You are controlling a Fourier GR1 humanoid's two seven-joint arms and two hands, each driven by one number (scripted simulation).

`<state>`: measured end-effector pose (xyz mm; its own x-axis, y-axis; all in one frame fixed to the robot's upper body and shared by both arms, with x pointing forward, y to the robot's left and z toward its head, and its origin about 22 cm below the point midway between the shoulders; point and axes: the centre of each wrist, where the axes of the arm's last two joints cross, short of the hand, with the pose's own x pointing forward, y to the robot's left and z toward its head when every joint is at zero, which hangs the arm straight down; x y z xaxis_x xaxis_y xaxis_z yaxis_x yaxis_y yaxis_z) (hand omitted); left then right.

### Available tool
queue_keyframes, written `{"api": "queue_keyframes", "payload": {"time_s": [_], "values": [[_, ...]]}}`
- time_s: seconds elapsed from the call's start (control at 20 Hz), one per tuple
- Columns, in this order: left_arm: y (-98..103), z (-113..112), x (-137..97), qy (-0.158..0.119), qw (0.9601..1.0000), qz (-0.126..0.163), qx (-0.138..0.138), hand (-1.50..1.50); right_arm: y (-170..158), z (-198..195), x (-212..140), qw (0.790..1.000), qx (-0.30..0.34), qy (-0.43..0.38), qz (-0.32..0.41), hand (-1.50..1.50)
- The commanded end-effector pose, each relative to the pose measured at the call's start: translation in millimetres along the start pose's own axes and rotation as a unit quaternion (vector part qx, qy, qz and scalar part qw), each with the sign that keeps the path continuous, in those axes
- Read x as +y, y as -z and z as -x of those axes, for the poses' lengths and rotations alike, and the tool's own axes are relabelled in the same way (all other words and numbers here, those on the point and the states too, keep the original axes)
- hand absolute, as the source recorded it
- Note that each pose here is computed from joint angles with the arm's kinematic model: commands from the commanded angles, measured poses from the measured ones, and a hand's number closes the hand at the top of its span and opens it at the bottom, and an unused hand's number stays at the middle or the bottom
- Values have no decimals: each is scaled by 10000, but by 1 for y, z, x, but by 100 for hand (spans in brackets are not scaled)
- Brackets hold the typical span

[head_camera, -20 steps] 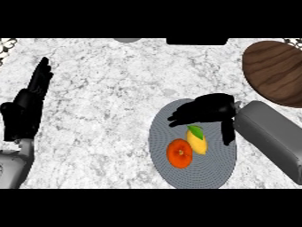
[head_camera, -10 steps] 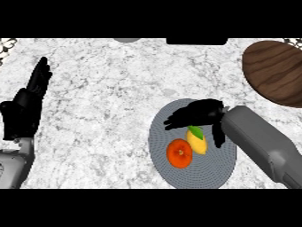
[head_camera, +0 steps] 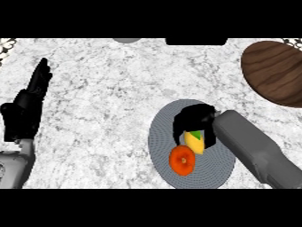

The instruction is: Pick the lemon from the placemat and place it in the bowl

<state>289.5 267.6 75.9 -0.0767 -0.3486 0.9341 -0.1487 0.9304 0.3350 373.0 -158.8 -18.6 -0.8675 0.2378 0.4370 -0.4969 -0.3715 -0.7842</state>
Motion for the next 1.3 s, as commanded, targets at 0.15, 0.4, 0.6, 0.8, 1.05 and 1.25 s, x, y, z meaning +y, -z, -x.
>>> {"api": "queue_keyframes", "payload": {"time_s": [0.15,0.4,0.6,0.8,1.05,1.25], "values": [[-1,-1,-17,22,10000,9,0,0,3,12,16,9991,-423,0,74,150],[-16,-15,-13,-13,10000,3,-54,0,4,2,11,9974,-675,83,226,150],[-8,6,9,24,9997,-184,182,0,8,0,31,9853,1098,923,923,150],[-10,8,19,69,9989,-344,304,0,19,-9,78,9375,2552,1698,1649,150],[-12,12,20,118,9986,-401,325,0,39,-34,58,9019,2576,2012,2823,150],[-19,12,27,121,9984,-359,431,0,31,-52,40,8513,2462,2122,4118,150]]}}
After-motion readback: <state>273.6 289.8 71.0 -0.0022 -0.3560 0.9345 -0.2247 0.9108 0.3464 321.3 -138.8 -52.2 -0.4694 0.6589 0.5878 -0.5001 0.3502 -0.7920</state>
